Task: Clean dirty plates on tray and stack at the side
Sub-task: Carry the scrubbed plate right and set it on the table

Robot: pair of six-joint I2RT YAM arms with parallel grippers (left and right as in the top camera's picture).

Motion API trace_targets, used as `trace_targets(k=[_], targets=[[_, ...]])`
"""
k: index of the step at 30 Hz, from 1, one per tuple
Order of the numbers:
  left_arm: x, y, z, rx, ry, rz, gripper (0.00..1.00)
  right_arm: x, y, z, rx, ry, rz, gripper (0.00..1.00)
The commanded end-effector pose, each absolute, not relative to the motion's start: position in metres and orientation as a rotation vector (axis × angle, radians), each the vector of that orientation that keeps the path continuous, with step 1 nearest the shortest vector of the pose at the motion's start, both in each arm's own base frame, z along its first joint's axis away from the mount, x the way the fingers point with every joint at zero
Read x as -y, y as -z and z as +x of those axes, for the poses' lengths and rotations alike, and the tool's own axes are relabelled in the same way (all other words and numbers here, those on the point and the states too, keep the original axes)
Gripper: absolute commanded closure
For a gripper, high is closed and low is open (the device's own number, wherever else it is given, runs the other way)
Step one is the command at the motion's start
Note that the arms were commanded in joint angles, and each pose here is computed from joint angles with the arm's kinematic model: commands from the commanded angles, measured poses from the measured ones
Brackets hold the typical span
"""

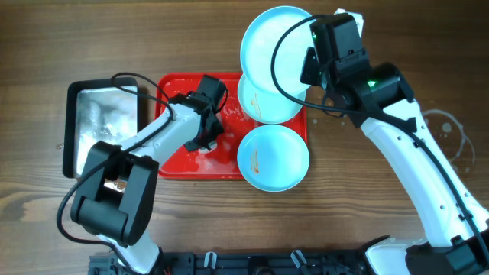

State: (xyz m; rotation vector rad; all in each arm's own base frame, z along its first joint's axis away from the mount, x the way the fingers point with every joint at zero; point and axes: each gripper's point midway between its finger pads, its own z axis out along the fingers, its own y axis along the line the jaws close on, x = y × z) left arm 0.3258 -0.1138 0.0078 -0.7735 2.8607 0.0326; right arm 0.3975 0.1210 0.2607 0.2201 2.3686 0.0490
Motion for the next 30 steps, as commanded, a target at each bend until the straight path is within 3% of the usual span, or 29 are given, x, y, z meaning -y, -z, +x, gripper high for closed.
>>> trace_targets(k=[1, 4, 9, 20, 30], targets=[[0.092, -0.024, 0.329, -2.837, -0.081, -0.824, 0.96, -0.135, -0.261, 0.397, -2.389, -0.137, 0.192, 0.96], [0.079, -0.062, 0.337, -2.863, 0.031, -0.767, 0.96, -0.141, -0.251, 0.399, -2.411, -0.104, 0.135, 0.96], [0.082, -0.114, 0.353, -2.822, 0.489, -0.629, 0.92, -0.143, -0.249, 0.402, -2.295, 0.288, 0.057, 0.96], [0.061, -0.113, 0.358, -2.801, 0.439, -0.664, 0.92, -0.218, -0.218, 0.388, -1.915, 0.954, -0.226, 0.96], [0.051, -0.113, 0.36, -2.784, 0.43, -0.703, 0.96, -0.235, -0.232, 0.375, -1.77, 0.974, -0.159, 0.96]])
